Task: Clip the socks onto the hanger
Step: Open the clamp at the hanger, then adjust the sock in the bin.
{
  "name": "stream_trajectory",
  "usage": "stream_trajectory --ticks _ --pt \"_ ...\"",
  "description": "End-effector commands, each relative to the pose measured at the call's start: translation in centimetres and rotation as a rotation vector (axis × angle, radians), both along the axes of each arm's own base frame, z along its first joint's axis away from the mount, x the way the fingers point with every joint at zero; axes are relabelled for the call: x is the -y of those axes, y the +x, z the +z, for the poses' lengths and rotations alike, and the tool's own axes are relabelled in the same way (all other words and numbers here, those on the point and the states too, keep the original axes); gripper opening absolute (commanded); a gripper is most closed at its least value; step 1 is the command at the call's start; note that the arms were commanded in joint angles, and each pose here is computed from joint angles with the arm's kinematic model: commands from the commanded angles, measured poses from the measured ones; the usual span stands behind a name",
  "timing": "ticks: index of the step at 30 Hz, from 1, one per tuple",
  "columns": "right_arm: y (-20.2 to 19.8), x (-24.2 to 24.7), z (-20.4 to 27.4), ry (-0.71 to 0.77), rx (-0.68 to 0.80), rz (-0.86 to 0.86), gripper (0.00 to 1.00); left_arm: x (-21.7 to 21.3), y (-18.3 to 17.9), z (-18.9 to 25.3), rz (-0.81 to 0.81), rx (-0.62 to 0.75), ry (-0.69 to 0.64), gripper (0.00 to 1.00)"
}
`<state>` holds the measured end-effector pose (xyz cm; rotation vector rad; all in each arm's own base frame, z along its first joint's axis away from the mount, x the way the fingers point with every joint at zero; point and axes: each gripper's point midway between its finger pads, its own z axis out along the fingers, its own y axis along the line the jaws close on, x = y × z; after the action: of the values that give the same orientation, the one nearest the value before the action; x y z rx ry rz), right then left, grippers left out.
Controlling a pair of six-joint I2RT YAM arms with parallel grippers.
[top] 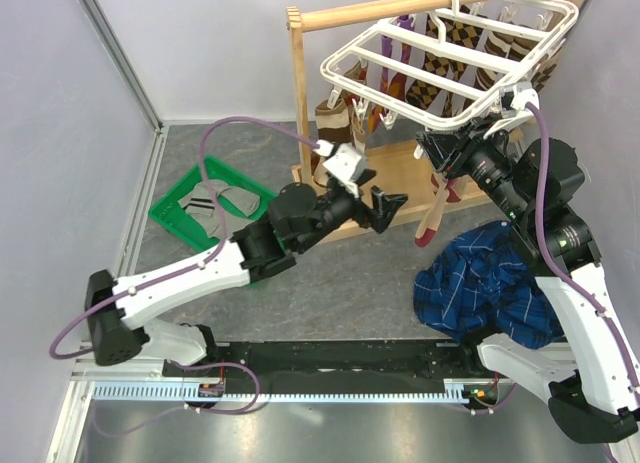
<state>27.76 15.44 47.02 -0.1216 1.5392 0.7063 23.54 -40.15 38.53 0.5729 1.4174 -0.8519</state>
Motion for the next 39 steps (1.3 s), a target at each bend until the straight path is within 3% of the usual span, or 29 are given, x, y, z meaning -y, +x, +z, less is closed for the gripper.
stream_trajectory --ticks 1,12,18,24,32,39 --pt "0.7 0.2 -1.2 -0.058 -0.005 -0.015 0.0 -5.1 0.8 -4.0 0.174 -0.181 0.041 0.88" --pt "0.8 1.1 -2.2 -0.15 -0.01 -0.047 0.0 -20.3 2.7 -15.7 0.628 -0.572 0.109 0.84" --pt "0.8 1.2 -2.7 -0.173 -0.011 -0.048 0.0 -29.1 5.7 -18.9 0.931 -0.66 0.102 0.76" --pt "0.7 1.5 -2.9 -0.194 -0.005 -0.06 0.0 -36.0 9.4 -21.7 1.136 -0.738 0.136 0.68" --pt "0.7 1.6 -3.3 -0.216 0.0 -0.066 0.0 -40.9 14.1 -28.0 1.242 -0.895 0.23 0.64" --pt "0.9 1.9 -3.5 -0.229 0.0 -0.08 0.0 -41.9 15.5 -32.7 1.257 -1.013 0.314 0.6"
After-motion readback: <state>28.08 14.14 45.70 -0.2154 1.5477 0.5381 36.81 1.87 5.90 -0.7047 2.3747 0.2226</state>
